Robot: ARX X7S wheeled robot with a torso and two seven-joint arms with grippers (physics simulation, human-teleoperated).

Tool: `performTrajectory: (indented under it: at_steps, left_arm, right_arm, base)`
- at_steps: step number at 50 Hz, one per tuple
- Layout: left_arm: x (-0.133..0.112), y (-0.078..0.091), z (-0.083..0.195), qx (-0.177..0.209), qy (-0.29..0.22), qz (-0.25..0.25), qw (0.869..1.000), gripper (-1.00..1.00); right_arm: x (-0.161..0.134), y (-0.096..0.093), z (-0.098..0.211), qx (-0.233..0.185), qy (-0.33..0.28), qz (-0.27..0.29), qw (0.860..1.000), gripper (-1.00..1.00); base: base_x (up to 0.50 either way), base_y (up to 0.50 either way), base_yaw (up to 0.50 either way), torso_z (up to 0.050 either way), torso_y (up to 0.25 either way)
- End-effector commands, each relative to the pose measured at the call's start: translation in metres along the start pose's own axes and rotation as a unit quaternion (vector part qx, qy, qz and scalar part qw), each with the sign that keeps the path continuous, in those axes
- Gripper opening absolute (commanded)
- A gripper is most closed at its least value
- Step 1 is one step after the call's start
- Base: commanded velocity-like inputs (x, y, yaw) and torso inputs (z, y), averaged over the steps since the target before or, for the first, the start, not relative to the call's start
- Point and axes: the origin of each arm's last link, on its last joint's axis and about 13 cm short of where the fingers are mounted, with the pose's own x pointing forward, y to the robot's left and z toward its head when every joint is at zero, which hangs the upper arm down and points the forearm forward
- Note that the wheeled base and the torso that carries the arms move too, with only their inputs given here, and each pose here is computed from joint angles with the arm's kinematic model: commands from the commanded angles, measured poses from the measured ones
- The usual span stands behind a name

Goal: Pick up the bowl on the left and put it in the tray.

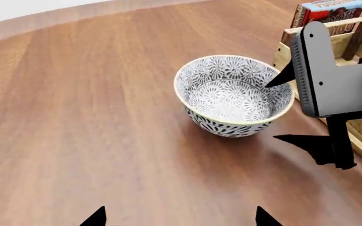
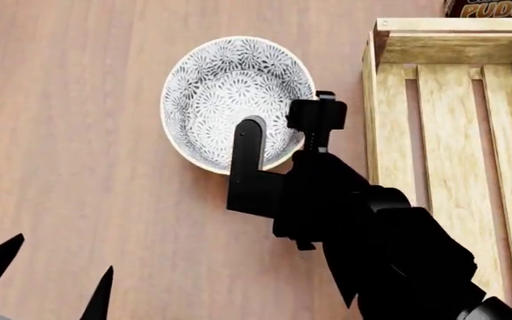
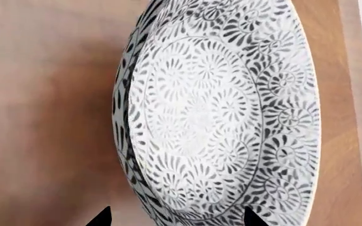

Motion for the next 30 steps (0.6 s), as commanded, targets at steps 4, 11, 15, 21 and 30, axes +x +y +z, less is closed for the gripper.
performTrajectory:
  at_steps: [4, 11, 15, 21, 30]
  left_arm:
    - [0.002, 0.001, 0.001, -0.007, -0.005, -0.003, 1.000, 1.00]
    - [0.002, 0.001, 0.001, -0.007, -0.006, -0.004, 1.000, 1.00]
    - [0.002, 0.000, 0.000, -0.006, -0.006, -0.005, 1.000, 1.00]
    - [0.002, -0.001, 0.001, -0.006, -0.006, -0.006, 1.000, 1.00]
    - [0.001, -0.001, 0.002, -0.006, -0.008, -0.006, 1.000, 1.00]
  right_arm:
    - [0.010, 0.002, 0.004, 0.007, -0.009, -0.020, 1.000, -1.00]
    - [0.007, 0.001, 0.004, 0.015, -0.009, -0.021, 1.000, -1.00]
    - [0.004, 0.000, 0.004, 0.015, -0.009, -0.020, 1.000, -1.00]
    - [-0.003, -0.004, 0.006, 0.009, -0.009, -0.024, 1.000, -1.00]
    - [-0.034, -0.033, 0.019, 0.004, -0.025, -0.051, 0.998, -1.00]
  base:
    - [0.00, 0.00, 0.00, 0.000, 0.000]
    - [0.00, 0.00, 0.00, 0.000, 0.000]
    - [0.00, 0.00, 0.00, 0.000, 0.000]
    - [0.00, 0.00, 0.00, 0.000, 0.000]
    - [0.00, 0.00, 0.00, 0.000, 0.000]
